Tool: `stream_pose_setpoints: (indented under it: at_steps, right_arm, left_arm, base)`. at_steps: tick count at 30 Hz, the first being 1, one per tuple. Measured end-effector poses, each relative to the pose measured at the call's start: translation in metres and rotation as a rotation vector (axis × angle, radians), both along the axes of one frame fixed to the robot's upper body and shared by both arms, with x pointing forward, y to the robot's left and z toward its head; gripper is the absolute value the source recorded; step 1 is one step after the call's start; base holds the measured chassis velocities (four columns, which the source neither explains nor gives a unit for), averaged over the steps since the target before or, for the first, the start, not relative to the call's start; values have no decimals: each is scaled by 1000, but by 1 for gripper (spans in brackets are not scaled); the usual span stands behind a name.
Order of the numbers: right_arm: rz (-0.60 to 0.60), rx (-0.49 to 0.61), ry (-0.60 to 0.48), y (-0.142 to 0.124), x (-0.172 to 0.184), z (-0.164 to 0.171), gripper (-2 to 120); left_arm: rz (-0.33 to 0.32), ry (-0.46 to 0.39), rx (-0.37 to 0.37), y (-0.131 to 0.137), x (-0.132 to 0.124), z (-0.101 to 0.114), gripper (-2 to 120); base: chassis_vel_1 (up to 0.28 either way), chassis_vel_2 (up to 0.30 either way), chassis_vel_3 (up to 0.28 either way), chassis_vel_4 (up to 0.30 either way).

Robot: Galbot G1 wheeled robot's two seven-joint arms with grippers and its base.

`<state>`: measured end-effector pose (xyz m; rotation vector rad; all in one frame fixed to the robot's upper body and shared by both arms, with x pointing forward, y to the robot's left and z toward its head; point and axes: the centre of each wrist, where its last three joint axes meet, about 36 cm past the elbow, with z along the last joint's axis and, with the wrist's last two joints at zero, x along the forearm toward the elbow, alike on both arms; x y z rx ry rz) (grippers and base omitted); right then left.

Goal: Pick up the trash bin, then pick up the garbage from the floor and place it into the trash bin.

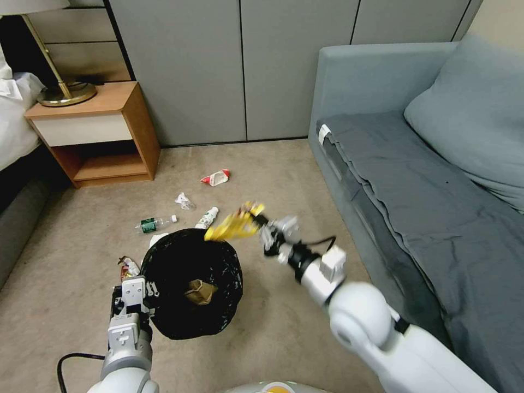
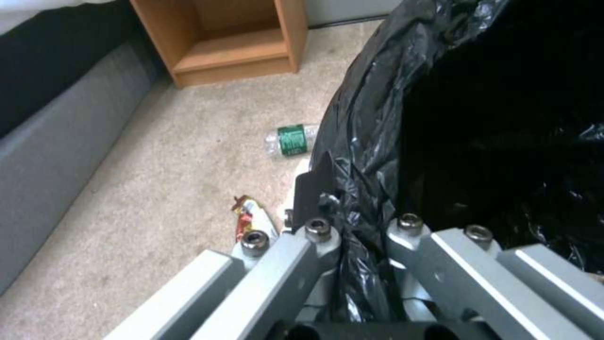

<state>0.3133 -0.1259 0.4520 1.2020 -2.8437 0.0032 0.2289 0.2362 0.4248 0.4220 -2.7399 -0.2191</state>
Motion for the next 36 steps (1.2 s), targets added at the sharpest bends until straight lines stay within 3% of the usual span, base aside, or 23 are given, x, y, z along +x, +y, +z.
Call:
stream_pose_setpoints:
  at_steps: [17, 30, 36]
  right_arm:
    - [80, -91, 68, 41, 2, -55, 0]
    - [83, -107, 104, 75, 12, -77, 0]
    - [60, -117, 93, 77, 14, -78, 20]
  left_arm:
    - [-4, -12, -1, -6, 0, 4, 0]
    - [-4, -16, -5, -7, 1, 5, 0]
    - [-5, -12, -5, -7, 1, 3, 0]
  base:
    - [0, 0, 0, 0]
    - [0, 0, 0, 0]
    - [0, 0, 0, 0]
